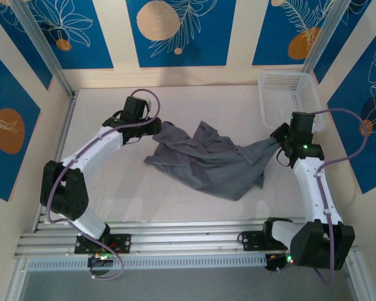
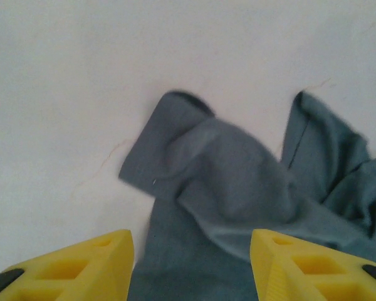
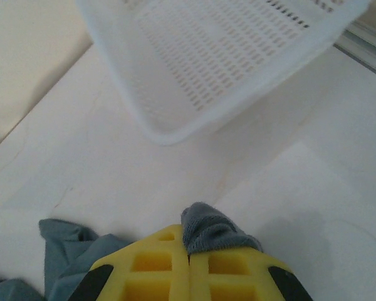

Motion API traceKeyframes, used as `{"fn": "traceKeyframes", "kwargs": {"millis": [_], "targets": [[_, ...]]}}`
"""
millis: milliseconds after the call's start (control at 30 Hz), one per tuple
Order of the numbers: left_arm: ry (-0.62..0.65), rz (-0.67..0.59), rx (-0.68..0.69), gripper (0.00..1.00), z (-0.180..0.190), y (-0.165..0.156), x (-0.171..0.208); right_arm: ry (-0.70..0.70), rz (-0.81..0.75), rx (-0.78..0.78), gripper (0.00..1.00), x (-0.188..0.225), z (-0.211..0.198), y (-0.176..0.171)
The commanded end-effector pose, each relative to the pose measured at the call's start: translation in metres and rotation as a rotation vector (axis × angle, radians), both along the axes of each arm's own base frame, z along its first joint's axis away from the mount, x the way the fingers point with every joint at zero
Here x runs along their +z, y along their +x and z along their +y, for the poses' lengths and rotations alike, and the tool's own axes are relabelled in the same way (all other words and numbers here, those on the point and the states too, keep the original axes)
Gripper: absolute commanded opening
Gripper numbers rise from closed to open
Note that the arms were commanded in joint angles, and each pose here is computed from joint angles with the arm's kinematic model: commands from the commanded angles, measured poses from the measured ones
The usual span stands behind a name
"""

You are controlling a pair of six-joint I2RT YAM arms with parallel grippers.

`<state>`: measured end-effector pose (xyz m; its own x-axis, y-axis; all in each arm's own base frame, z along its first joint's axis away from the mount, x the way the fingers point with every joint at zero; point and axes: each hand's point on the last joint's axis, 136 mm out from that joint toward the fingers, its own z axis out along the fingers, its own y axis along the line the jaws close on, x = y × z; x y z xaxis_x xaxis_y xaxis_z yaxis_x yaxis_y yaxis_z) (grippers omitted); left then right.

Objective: Fold the inside-out t-shirt

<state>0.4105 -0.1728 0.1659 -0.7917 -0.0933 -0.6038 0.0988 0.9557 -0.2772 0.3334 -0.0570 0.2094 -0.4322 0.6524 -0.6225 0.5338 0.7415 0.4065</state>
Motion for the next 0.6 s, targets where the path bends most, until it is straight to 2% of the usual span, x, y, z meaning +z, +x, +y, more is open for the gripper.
{"fn": "traceKeyframes", "kwargs": {"millis": [0, 100, 200, 400, 567], "targets": [[0.026, 0.179, 0.024, 0.5, 0.015, -0.019, -0.064, 0.049, 0.024, 0.052, 0.0, -0.001, 0.009, 0.002], [-0.002, 0.23, 0.026, 0.5, 0.01, -0.008, -0.088, 0.096, 0.014, 0.123, 0.0, -0.002, 0.028, 0.008], [-0.027, 0.247, 0.01, 0.51, 0.0, 0.01, -0.105, 0.082, -0.005, 0.186, 0.0, 0.004, 0.044, 0.011], [-0.042, 0.236, 0.026, 0.53, -0.012, 0.052, -0.121, 0.083, -0.01, 0.234, 0.0, 0.007, 0.057, 0.009], [-0.03, 0.234, 0.042, 0.5, -0.013, 0.067, -0.129, 0.083, -0.003, 0.25, 0.0, 0.005, 0.062, 0.007]]}}
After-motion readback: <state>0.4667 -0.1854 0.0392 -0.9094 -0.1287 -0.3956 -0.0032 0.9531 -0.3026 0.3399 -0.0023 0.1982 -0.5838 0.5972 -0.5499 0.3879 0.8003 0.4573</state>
